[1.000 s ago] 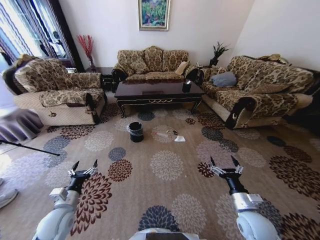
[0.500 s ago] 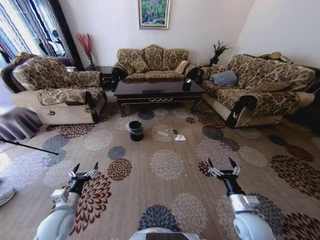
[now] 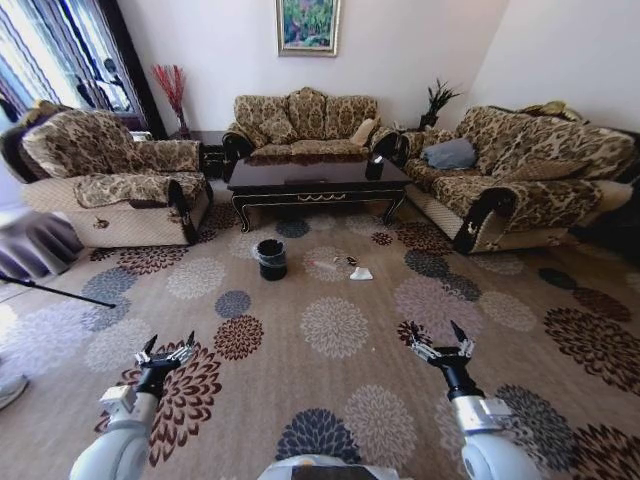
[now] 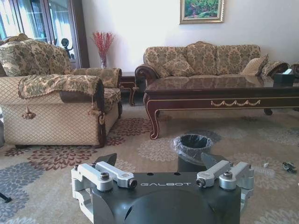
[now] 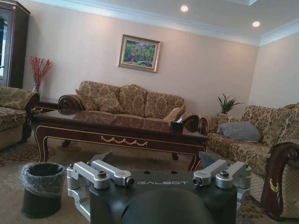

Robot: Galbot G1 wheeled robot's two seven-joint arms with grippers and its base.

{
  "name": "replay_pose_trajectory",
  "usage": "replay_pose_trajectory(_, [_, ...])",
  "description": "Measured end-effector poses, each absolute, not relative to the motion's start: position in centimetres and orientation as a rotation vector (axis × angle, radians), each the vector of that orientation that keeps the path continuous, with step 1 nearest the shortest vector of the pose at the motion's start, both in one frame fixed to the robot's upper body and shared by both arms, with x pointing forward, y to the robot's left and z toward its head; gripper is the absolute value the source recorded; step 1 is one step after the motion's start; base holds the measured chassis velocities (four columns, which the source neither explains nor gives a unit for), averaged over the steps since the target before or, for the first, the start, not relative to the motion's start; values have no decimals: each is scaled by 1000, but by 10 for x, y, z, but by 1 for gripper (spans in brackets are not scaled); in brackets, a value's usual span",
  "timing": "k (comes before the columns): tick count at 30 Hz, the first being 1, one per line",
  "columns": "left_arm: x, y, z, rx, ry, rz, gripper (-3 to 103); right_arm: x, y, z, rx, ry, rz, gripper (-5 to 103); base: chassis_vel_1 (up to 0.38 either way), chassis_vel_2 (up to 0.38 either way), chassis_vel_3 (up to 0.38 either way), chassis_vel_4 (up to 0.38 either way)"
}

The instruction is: Move to the front of the table and pick up the trash from the floor, then place it into the trash bin.

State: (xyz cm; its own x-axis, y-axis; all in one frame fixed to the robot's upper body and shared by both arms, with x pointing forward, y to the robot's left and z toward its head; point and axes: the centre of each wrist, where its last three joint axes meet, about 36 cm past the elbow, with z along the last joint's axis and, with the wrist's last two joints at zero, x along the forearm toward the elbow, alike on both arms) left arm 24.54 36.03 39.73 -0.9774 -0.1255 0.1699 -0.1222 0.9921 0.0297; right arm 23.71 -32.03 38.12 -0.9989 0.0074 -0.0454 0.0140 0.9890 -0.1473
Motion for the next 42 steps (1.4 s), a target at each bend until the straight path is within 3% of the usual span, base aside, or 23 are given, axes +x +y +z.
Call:
replay_pose_trajectory(21, [212, 354, 381, 224, -2932, -51, 100, 225, -319, 361, 14, 3138, -239, 100, 0, 0, 0, 0])
replay_pose_trajectory(42, [215, 353, 372, 247, -2952, -54, 100, 216, -314, 344, 25, 3128, -225, 100, 0, 0, 0, 0])
